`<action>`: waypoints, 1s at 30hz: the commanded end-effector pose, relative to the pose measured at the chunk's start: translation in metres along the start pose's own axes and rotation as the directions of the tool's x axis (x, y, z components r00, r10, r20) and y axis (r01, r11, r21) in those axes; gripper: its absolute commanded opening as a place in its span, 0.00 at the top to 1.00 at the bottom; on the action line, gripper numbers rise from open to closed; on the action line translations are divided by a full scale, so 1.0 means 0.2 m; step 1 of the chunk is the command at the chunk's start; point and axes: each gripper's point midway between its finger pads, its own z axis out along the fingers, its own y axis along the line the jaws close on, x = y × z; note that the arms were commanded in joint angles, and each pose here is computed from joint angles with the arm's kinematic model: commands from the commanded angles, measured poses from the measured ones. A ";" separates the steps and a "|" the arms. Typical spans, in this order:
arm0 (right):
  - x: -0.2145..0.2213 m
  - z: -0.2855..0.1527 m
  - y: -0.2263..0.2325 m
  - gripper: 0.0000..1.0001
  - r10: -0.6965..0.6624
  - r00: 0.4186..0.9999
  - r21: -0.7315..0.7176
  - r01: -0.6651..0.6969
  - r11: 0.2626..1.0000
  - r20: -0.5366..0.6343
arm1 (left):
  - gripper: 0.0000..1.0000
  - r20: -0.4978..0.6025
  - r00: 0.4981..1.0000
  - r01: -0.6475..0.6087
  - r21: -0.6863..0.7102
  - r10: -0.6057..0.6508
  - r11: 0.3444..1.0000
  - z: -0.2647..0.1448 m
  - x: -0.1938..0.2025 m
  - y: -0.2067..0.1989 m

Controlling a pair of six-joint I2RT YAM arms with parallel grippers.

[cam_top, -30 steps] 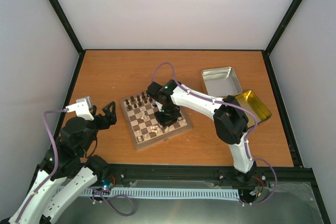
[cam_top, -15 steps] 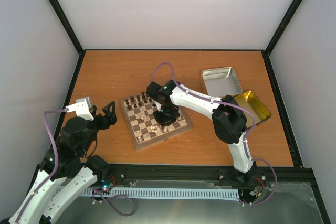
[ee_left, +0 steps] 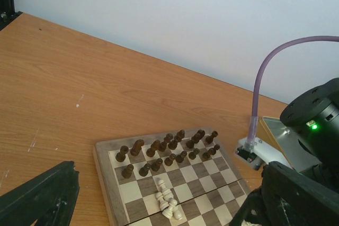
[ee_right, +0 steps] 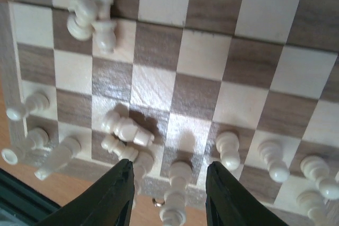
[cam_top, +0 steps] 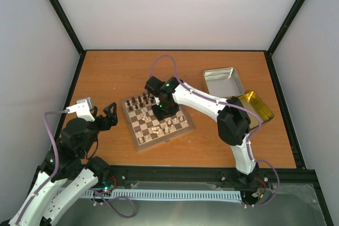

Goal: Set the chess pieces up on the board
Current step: Pick up the chess piece from the chessboard.

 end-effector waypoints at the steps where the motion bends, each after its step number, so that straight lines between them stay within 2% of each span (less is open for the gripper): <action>1: -0.16 -0.07 0.06 0.61 -0.023 0.986 -0.018 0.026 0.999 0.165 | 0.05 0.010 1.000 0.009 -0.014 -0.009 1.000 0.00 -0.02 0.01; 7: -0.30 0.05 0.15 0.55 -0.051 0.968 -0.016 0.056 0.998 0.248 | 0.05 0.014 1.000 0.022 -0.034 -0.022 0.999 -0.01 -0.02 0.03; 17: -0.46 0.18 0.26 0.56 -0.034 0.963 -0.070 0.055 0.996 0.266 | 0.05 0.014 1.000 0.022 -0.055 -0.021 0.998 0.00 -0.02 0.04; 21: -0.46 0.23 0.25 0.59 -0.021 0.968 -0.064 0.038 0.997 0.248 | 0.05 0.011 1.000 0.021 -0.058 -0.020 0.998 0.00 -0.02 0.04; 27: -0.44 0.25 0.27 0.70 -0.015 0.974 -0.084 0.035 0.996 0.227 | 0.05 0.013 1.000 0.020 -0.057 -0.019 0.998 0.00 -0.02 0.04; 30: -0.44 0.24 0.29 0.71 -0.019 0.975 -0.107 0.043 0.993 0.222 | 0.05 0.013 1.000 0.020 -0.058 -0.019 0.998 0.00 -0.02 0.05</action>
